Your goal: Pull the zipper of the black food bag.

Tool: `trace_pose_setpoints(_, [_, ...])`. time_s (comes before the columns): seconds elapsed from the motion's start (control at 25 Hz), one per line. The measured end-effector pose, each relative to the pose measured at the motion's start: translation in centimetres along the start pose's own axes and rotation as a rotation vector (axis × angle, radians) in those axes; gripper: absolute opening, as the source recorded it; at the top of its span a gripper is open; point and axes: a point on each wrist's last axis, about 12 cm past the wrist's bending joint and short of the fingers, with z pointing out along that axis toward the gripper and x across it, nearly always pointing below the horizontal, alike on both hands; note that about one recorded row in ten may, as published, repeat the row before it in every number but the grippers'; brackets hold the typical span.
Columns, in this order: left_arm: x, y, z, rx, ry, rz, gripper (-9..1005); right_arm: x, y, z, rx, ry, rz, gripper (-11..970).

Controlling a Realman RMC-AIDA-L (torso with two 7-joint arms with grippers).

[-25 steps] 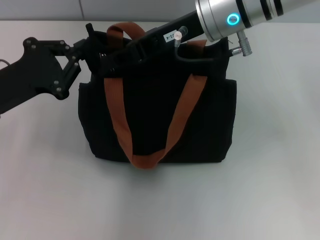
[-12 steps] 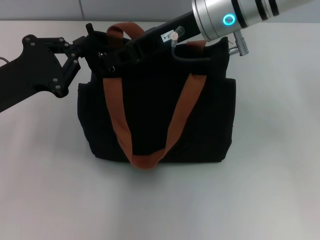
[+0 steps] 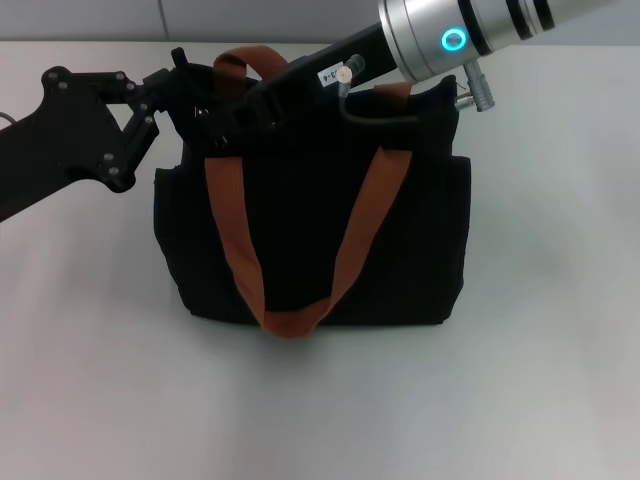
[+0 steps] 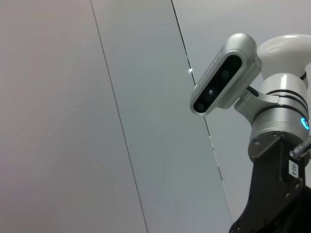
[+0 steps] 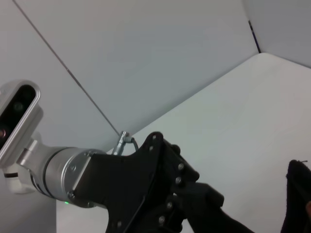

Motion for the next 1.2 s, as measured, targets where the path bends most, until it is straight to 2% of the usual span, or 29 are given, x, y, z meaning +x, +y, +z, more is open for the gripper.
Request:
trace_pose_setpoints(0.56, [0.0, 0.1, -0.3, -0.024, -0.002, -0.005, 72, -0.4, 0.7, -0.6, 0.090, 0.054, 0.030, -2])
trace_pose_setpoints(1.2, [0.1, 0.1, -0.7, -0.039, -0.003, -0.003, 76, -0.2, 0.6, -1.8, 0.212, 0.100, 0.077, -2])
